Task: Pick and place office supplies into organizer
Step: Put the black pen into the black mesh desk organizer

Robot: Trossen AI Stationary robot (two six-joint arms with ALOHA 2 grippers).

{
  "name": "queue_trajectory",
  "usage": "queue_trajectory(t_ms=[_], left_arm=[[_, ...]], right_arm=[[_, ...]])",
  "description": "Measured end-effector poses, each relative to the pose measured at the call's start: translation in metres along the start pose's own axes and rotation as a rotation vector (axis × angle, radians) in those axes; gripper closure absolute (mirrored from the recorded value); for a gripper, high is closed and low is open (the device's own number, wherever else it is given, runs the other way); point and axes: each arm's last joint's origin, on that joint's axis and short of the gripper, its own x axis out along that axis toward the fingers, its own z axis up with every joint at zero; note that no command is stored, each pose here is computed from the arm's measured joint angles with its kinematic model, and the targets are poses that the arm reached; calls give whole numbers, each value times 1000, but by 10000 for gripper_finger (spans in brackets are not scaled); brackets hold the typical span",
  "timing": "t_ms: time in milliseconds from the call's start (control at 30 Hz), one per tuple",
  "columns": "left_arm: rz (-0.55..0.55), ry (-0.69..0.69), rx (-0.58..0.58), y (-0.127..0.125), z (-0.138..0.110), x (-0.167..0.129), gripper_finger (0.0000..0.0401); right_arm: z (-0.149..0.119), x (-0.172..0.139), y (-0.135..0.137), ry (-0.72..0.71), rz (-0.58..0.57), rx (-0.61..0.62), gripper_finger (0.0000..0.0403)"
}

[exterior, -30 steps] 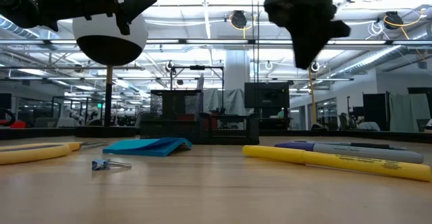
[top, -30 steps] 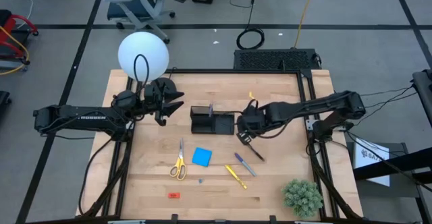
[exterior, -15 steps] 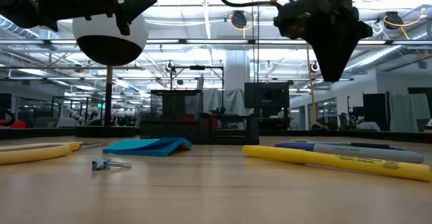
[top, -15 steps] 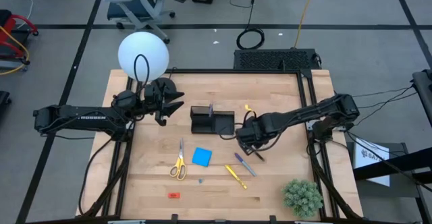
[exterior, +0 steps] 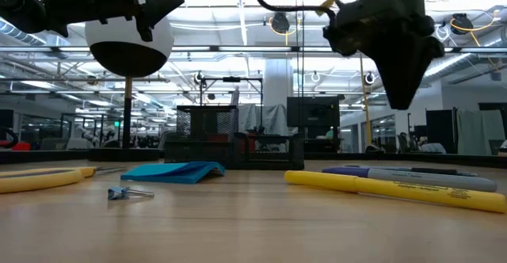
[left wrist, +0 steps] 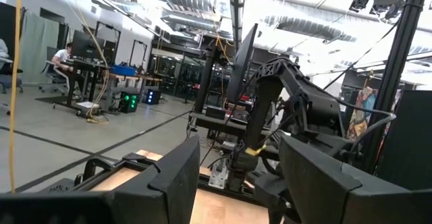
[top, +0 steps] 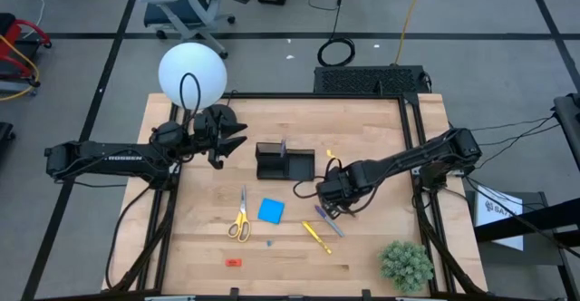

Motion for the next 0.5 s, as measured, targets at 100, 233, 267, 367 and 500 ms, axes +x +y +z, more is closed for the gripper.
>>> queue_trajectory(t_ms=[100,233,267,367,500], left_arm=[[0,0,0,0,0,0,192],[0,1,0,0,0,0,192],[0,1,0,0,0,0,192],[0,1,0,0,0,0,192],[0,1,0,0,0,0,192]], right_arm=[[-1,2,-1,4,-7,0,332],[-3,12,-1,22,15,-8,332],[-4,16,-2,28,25,-9,332],[-7,26,-2,44,47,-7,332],[-11,35,-5,65,44,-6,332]])
